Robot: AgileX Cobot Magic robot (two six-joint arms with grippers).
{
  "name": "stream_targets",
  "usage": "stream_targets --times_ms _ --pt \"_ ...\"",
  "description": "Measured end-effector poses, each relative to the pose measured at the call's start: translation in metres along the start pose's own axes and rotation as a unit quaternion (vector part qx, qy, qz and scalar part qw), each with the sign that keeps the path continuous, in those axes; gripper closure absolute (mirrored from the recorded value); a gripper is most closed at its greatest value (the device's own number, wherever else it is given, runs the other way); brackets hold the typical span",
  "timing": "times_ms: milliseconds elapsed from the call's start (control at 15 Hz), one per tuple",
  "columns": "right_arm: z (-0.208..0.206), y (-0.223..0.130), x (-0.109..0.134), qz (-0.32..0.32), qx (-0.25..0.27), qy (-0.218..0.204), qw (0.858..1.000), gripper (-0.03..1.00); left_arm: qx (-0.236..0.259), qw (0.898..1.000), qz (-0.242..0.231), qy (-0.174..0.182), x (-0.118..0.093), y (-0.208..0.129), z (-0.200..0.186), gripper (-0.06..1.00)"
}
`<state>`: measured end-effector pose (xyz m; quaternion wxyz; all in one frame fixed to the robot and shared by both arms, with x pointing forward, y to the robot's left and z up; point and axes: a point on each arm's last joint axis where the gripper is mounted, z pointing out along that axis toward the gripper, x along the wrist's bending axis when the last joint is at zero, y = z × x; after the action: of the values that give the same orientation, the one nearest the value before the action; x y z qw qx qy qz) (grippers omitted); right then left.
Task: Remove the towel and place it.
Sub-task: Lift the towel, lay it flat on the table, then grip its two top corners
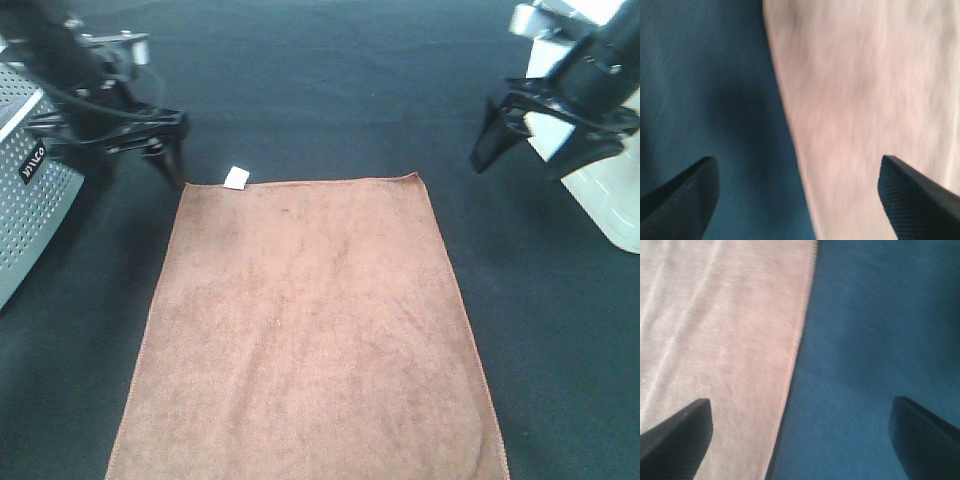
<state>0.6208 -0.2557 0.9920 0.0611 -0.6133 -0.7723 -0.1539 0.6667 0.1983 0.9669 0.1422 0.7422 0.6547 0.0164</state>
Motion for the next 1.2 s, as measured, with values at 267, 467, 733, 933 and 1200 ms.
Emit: stream_targets --times_ms 267,467,733,933,1200 --pt "0.020 0.030 -0.001 0.002 -0.040 0.053 0.998 0.09 0.017 1.000 -0.008 -0.014 0.007 0.038 0.046 0.14" --pt "0.052 0.055 -0.013 -0.006 -0.006 0.078 0.997 0.09 0.030 0.999 -0.027 -0.023 0.033 0.047 0.059 0.14" --pt "0.070 0.081 -0.024 0.005 -0.044 0.065 0.997 0.09 0.025 0.997 -0.036 -0.065 0.051 0.049 0.069 0.14" --pt "0.101 0.085 -0.037 0.021 -0.053 0.052 0.997 0.09 0.026 0.997 -0.037 -0.069 0.054 0.048 0.091 0.14" --pt "0.122 0.084 -0.042 0.027 -0.048 0.048 0.997 0.09 0.026 0.996 -0.041 -0.074 0.054 0.049 0.096 0.14"
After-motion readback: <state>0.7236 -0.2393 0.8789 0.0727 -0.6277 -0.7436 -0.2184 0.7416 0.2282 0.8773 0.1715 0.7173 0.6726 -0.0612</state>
